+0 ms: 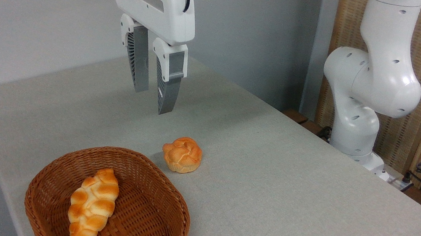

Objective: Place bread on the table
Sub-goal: 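Open the gripper, release the bun, and raise the gripper away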

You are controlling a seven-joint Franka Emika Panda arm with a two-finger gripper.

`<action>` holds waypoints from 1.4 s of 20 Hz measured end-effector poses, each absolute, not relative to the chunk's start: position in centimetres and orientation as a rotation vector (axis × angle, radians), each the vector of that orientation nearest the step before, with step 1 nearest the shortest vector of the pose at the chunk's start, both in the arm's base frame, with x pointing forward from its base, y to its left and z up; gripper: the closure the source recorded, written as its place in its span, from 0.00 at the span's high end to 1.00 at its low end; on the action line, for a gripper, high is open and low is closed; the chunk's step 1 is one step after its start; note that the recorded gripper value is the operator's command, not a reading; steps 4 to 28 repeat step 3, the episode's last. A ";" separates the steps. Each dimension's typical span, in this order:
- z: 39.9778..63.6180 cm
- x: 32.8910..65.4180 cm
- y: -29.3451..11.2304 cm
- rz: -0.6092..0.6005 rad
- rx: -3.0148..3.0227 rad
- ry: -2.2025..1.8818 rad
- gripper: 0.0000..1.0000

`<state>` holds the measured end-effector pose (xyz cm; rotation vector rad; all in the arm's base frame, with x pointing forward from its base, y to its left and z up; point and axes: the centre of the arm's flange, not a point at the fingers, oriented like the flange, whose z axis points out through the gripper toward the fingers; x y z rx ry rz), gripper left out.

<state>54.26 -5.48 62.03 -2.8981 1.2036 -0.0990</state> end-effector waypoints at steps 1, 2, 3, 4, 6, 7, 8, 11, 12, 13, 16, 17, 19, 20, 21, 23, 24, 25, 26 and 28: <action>62.0 54.3 -5.5 -0.099 -2.898 1.204 1.00; 62.0 54.3 -5.5 -0.098 -2.898 1.204 1.00; 62.0 54.3 -5.5 -0.099 -2.898 1.204 1.00; 62.0 54.3 -5.5 -0.099 -2.898 1.204 1.00; 62.0 54.3 -5.5 -0.099 -2.898 1.204 1.00; 62.0 54.3 -5.5 -0.099 -2.898 1.204 1.00; 62.0 54.3 -5.5 -0.099 -2.898 1.204 1.00; 62.0 54.3 -5.5 -0.099 -2.898 1.204 1.00; 62.0 54.3 -5.5 -0.099 -2.898 1.204 1.00; 62.0 54.3 -5.5 -0.099 -2.898 1.204 1.00; 62.0 54.3 -5.5 -0.099 -2.898 1.204 1.00; 62.0 54.3 -5.5 -0.099 -2.898 1.204 1.00; 62.0 54.3 -5.5 -0.099 -2.898 1.204 1.00; 62.0 54.3 -5.5 -0.099 -2.898 1.204 1.00; 62.0 54.3 -5.5 -0.099 -2.898 1.204 1.00; 62.0 54.3 -5.5 -0.099 -2.898 1.204 1.00; 62.0 54.3 -5.5 -0.099 -2.898 1.204 1.00; 62.0 54.3 -5.5 -0.099 -2.898 1.204 1.00; 62.0 54.3 -5.5 -0.099 -2.898 1.204 1.00; 62.0 54.3 -5.5 -0.099 -2.898 1.204 1.00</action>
